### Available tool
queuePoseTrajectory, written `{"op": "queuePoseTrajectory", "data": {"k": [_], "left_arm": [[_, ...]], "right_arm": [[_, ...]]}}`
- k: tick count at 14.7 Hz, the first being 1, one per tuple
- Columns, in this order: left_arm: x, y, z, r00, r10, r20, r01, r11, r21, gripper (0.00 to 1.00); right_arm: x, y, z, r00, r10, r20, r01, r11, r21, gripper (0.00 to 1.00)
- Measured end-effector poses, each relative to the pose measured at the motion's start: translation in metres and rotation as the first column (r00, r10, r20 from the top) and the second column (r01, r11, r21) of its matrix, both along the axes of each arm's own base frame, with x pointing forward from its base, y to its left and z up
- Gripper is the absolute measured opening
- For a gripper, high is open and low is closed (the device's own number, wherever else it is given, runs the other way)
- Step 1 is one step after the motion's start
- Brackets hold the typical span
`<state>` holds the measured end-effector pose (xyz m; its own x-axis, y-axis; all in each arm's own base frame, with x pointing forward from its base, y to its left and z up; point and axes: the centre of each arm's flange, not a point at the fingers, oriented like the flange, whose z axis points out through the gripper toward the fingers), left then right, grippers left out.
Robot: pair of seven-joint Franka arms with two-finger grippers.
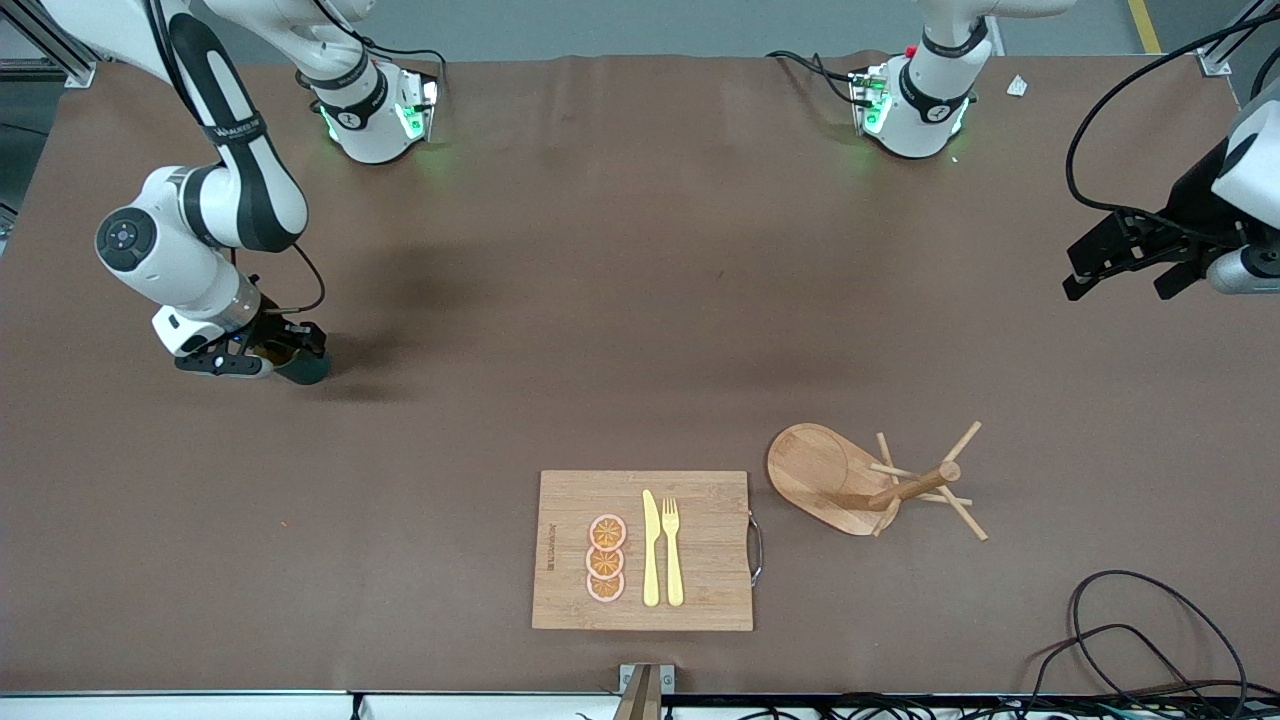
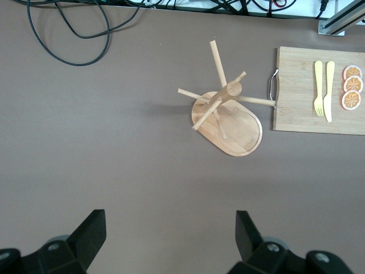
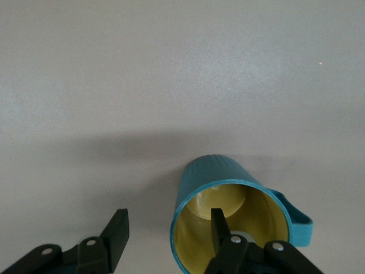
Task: Pass cup and hang on rack
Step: 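Reach the right gripper down to the teal mug and grasp it, then carry the teal mug with the right gripper toward the table middle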
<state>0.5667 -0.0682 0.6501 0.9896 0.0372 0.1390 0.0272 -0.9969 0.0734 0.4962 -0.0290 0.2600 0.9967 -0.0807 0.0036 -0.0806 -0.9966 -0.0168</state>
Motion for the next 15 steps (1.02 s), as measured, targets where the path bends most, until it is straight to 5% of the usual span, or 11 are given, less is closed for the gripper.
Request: {"op": "queuePoseTrajectory", "data": {"k": [3,15], "left_arm": [[0.001,0.000,-0.001,1.000,0.001,-0.001,-0.001,1.000,0.000,1.00],[-0.002,0.002,0.007,1.000,0.008,0.015,-0.008,1.000,-0.003,1.00]], "right_arm": [[0.000,0.000,0.000,1.000,0.000,-0.001,0.000,1.000,0.000,0.42],[-0.001,-0.001,-0.011,1.000,-0.002,0.008,0.002,1.000,-0.003,0.04]]}}
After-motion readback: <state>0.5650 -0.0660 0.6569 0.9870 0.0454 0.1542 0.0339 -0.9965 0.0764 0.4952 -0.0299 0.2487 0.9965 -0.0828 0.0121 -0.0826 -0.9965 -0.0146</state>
